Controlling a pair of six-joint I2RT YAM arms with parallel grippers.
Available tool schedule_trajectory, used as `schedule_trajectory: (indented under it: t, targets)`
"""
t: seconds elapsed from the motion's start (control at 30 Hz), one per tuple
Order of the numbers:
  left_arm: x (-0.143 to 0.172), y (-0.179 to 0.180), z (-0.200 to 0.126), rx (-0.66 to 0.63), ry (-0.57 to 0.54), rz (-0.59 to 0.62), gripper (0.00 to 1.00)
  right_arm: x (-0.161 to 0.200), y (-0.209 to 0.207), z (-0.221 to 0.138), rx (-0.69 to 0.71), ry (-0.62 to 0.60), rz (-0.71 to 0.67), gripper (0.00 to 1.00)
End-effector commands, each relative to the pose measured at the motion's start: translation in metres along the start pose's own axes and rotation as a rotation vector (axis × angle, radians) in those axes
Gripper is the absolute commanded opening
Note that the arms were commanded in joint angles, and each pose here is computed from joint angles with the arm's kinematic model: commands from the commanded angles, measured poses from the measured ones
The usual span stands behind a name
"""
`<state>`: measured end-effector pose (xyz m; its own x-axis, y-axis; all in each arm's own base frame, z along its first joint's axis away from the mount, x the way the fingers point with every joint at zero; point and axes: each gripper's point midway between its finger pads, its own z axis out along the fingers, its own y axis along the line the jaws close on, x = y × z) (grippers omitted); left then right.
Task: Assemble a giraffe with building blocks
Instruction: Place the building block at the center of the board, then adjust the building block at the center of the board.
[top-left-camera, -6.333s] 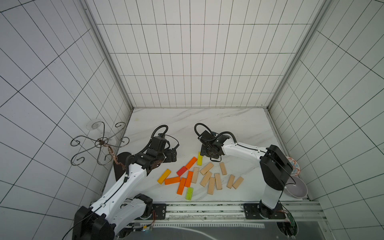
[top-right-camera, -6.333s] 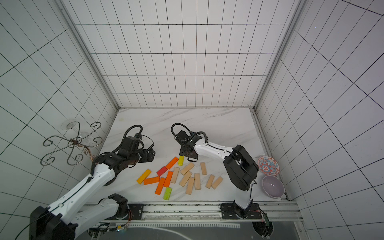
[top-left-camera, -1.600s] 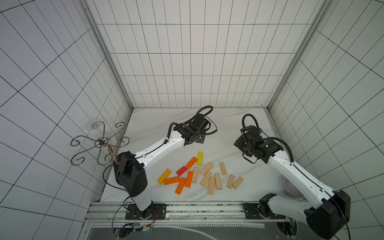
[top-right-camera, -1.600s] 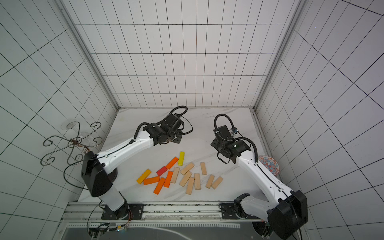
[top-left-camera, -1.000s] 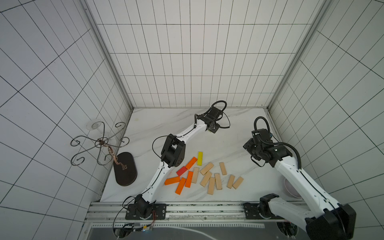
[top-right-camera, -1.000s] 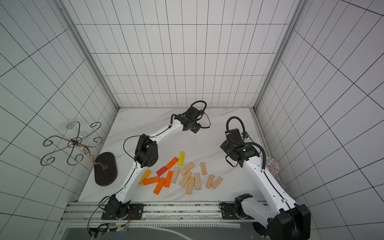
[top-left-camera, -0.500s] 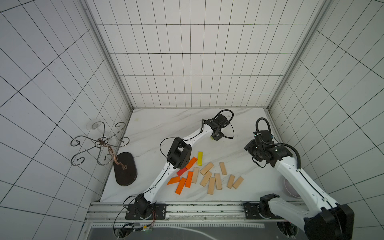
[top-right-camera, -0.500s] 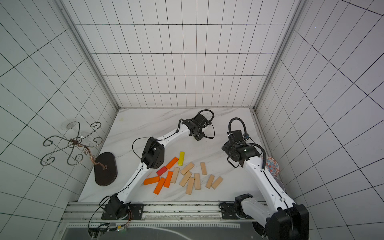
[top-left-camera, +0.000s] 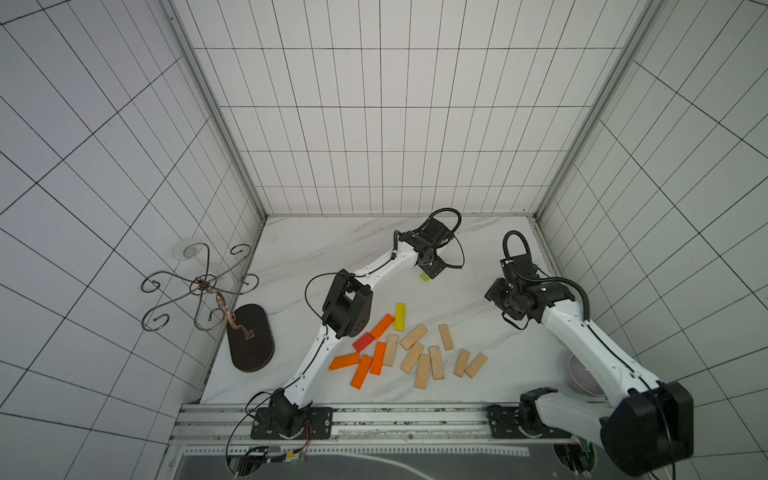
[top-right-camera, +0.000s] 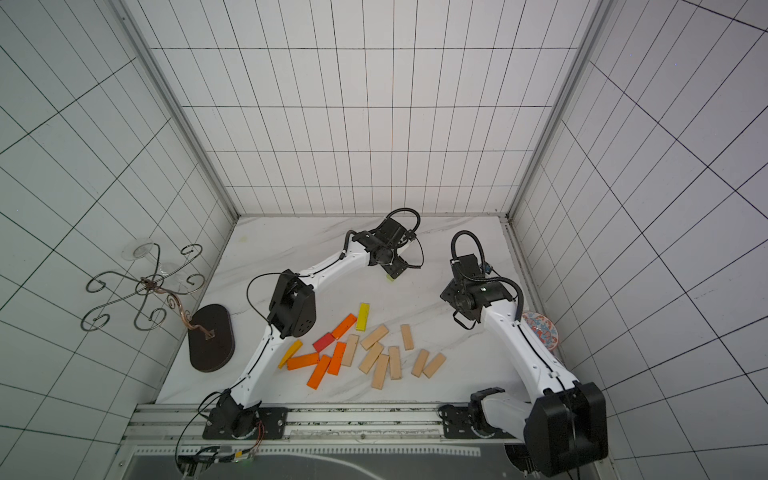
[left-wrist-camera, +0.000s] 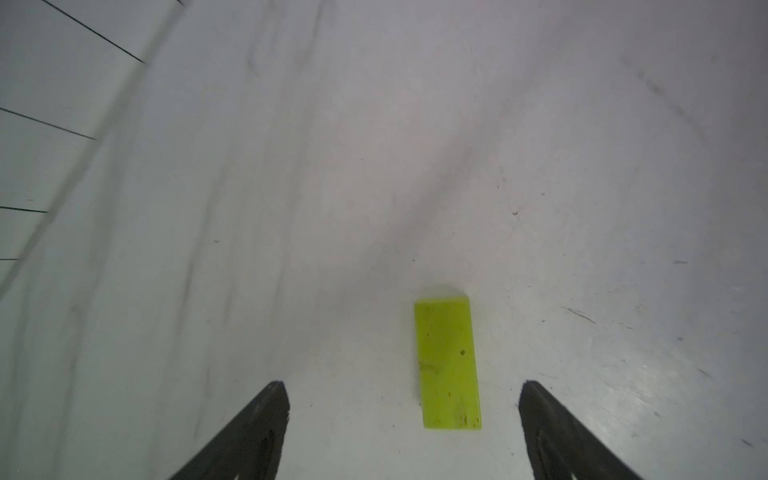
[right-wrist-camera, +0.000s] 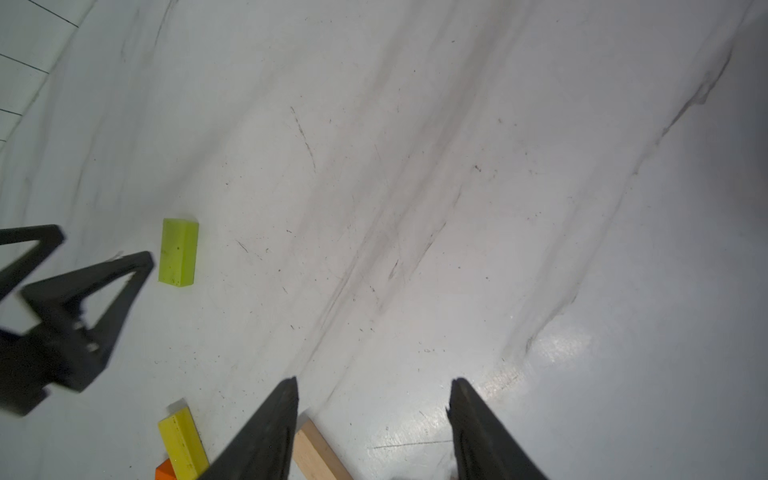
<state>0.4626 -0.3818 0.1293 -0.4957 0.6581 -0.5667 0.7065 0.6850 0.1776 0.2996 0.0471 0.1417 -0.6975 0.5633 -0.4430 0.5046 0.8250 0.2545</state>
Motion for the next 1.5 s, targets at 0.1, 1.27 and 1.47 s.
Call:
schedule_trajectory:
  t: [0.1,1.27,1.47]
  targets:
    - [-0.045,0.091,-0.194,-0.1,-0.456,-0.4,0.87,-0.033,0.069,0.002,-0.096,-0.018,-0.439,0.72]
    - [0.162,0.037,-0.222,0.14,-0.262,-0.693,0.9,0.006,0.231,0.146,-0.302,0.167,-1.206,0.84]
    - [0.165,0.038,-0.221,0.135,-0.257,-0.693,0.9,0.014,0.224,0.158,-0.259,0.201,-1.199,0.84]
